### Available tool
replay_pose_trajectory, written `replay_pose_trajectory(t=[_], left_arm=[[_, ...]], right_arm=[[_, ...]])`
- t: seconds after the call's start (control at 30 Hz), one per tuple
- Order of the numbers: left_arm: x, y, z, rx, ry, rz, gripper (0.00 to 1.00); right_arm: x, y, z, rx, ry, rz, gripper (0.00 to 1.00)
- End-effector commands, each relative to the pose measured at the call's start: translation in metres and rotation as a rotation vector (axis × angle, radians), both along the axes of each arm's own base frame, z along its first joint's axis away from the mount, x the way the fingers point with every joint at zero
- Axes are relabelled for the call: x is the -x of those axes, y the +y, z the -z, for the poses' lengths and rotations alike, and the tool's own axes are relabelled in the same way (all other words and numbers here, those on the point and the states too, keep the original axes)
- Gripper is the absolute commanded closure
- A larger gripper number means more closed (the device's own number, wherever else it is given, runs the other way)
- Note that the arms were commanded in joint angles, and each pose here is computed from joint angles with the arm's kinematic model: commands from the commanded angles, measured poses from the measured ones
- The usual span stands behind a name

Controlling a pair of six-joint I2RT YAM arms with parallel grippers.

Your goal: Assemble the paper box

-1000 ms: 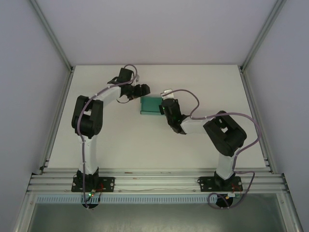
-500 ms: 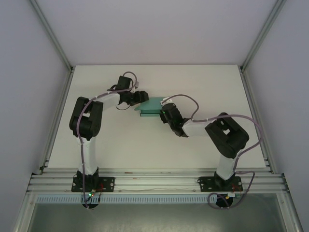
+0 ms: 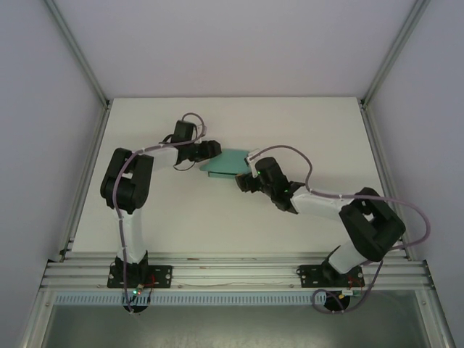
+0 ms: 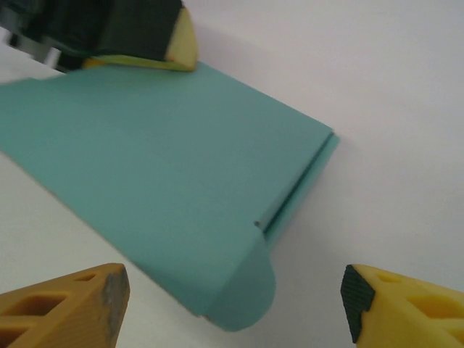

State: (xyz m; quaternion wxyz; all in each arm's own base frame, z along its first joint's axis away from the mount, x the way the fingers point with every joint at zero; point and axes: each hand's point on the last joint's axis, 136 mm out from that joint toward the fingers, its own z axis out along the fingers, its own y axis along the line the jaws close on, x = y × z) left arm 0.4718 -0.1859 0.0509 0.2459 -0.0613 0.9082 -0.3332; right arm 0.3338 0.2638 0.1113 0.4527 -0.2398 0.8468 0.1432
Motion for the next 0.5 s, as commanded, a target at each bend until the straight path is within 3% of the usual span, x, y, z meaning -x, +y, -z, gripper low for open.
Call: replay_pose_trajectory(t=[0.0, 0.2, 0.47], left_arm=[[0.022, 0.011, 0.025, -0.060, 0.078, -0.022, 0.44], [0.024, 0.011, 0.025, -0.081, 0.049, -0.021, 0.44], [0.025, 0.009, 0.027, -0.088, 0.048, -0.019, 0.44]], right_arm=[[0.012, 0.016, -0.020, -0.115, 0.032, -0.067, 0.18], [-0.035, 0.001, -0.043, -0.231, 0.041, 0.205, 0.06], [-0.071, -0.016, 0.020, -0.221, 0.212, 0.351, 0.12]])
